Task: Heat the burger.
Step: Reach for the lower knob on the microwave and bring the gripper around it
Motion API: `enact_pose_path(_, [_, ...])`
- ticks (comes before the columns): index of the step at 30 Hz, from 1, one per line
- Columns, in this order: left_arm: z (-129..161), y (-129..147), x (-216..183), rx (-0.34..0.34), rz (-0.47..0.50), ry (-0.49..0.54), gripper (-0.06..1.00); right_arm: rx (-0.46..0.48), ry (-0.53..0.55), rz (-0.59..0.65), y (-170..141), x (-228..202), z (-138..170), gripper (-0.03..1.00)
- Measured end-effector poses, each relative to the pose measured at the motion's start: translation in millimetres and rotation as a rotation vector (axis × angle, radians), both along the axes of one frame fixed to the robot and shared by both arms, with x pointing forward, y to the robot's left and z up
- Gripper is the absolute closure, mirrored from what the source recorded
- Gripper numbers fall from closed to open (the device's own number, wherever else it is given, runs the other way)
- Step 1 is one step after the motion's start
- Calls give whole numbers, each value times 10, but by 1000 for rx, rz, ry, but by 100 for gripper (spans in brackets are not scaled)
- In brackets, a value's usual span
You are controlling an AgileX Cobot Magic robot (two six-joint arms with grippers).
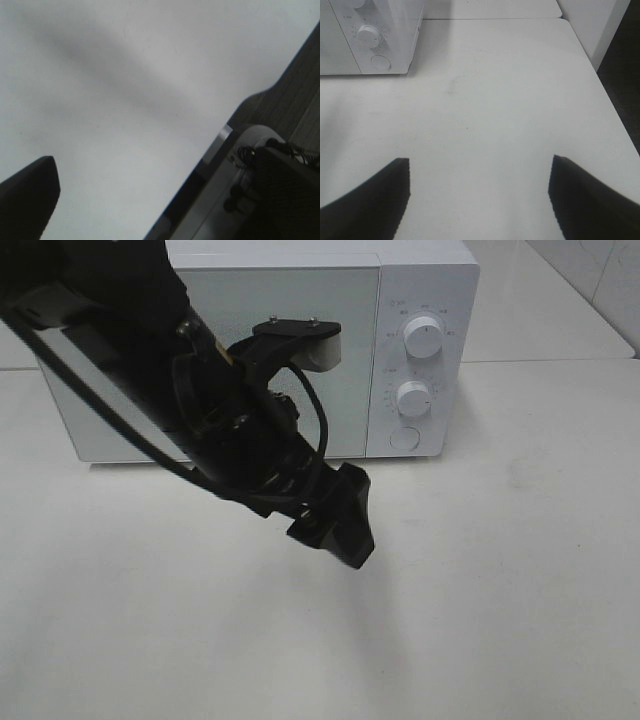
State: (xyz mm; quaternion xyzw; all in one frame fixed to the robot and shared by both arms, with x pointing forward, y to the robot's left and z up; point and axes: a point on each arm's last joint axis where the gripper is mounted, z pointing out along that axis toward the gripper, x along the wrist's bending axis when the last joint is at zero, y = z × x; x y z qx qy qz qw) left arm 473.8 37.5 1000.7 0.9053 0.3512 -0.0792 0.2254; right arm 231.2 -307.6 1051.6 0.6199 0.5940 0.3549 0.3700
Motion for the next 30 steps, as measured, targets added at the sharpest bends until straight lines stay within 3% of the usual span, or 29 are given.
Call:
enact_pose_path(3, [82,114,-38,43,13,45,-5,0,0,0,0,0,0,22])
enact_pose_path(7, [249,456,57,94,103,82,-5,0,0,0,0,0,0,22])
enact_pose_path(12, [411,796,151,104,190,105,-5,0,0,0,0,0,0,22])
enact_pose_path(16, [640,1260,212,95,314,106,-5,0,0,0,0,0,0,22])
enact_pose_path(21, [797,1655,248,99,431,68,-5,0,0,0,0,0,0,22])
enact_pose_path(23, [906,1940,243,113,534,27,-5,0,0,0,0,0,0,22])
enact_pose_path(24, [906,1940,243,113,534,27,-5,0,0,0,0,0,0,22])
enact_pose_path(30, [1056,2416,40,172,727,-47,-5,0,0,0,0,0,0,22])
